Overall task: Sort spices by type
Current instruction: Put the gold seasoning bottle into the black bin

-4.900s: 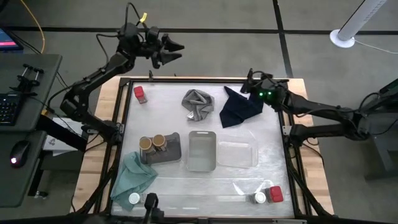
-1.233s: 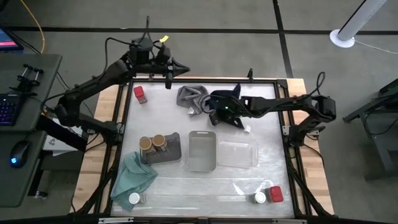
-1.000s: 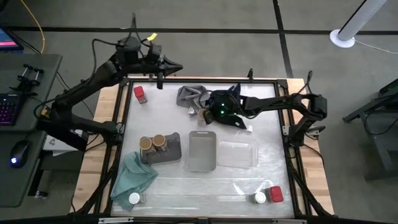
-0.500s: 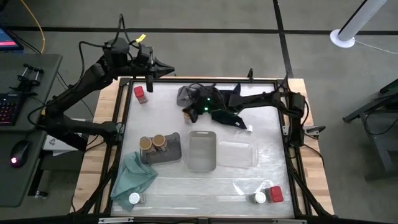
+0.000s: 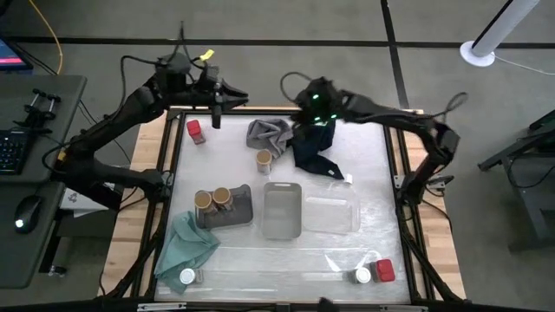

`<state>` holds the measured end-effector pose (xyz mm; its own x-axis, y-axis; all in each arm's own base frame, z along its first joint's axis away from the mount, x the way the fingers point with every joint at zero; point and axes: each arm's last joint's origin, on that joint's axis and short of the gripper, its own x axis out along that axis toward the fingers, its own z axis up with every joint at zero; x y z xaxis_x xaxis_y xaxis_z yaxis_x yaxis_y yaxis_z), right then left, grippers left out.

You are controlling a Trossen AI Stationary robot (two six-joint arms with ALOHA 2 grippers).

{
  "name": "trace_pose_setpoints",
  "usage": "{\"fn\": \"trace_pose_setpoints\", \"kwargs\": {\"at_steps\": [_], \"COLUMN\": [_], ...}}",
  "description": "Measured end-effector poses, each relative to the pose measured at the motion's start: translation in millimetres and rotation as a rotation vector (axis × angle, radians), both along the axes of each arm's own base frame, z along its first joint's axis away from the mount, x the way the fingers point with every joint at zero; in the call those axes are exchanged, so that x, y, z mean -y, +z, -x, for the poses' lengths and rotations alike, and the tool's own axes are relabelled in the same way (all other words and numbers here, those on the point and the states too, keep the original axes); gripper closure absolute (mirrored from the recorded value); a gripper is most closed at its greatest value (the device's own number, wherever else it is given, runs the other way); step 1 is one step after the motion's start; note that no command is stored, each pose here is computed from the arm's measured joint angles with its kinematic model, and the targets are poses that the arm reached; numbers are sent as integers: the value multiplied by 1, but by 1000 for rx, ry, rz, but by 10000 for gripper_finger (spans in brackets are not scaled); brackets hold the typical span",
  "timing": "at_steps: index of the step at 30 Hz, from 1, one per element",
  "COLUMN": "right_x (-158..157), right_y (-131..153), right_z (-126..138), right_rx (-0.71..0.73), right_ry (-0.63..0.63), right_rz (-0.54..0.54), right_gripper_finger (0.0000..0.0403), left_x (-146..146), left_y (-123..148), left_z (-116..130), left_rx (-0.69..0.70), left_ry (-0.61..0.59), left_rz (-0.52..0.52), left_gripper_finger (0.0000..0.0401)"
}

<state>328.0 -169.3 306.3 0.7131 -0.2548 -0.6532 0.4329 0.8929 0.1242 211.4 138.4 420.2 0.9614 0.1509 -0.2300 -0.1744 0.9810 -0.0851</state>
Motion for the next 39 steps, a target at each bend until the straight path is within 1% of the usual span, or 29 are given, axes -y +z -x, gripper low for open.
{"fn": "trace_pose_setpoints", "kwargs": {"at_steps": [3, 5, 7, 11, 15, 19, 22, 24, 26, 30, 33, 39], "right_x": [0, -3, -8, -19, -28, -30, -29, -29, -29, -29, -29, -28], "right_y": [19, 31, 44, 63, 71, 69, 65, 61, 58, 53, 52, 52], "right_z": [28, 47, 62, 87, 102, 106, 104, 104, 103, 103, 104, 104], "right_rx": [-54, -75, -77, -77, -92, -122, -147, -158, -168, -184, -193, -196], "right_ry": [-58, -94, -124, -202, -245, -269, -257, -248, -245, -243, -241, -237], "right_rz": [16, 31, 52, 73, 75, 37, 38, 43, 41, 34, 33, 37], "right_gripper_finger": [368, 342, 314, 255, 202, 165, 150, 145, 143, 143, 143, 143], "left_x": [-8, -11, -14, -13, -8, 0, 3, 3, 2, 5, 9, 19], "left_y": [-14, -23, -27, -43, -73, -105, -122, -131, -141, -157, -168, -175], "left_z": [-17, -30, -43, -70, -92, -112, -122, -127, -130, -133, -138, -145], "left_rx": [-49, -98, -162, -371, -590, -748, -832, -870, -911, -1000, -1038, -1046], "left_ry": [-16, -37, -66, -107, -151, -209, -203, -189, -197, -243, -269, -301], "left_rz": [35, 54, 50, 42, 8, -11, -34, -44, -24, -4, 5, -17], "left_gripper_finger": [255, 211, 168, 99, 59, 44, 44, 44, 44, 44, 44, 44]}}
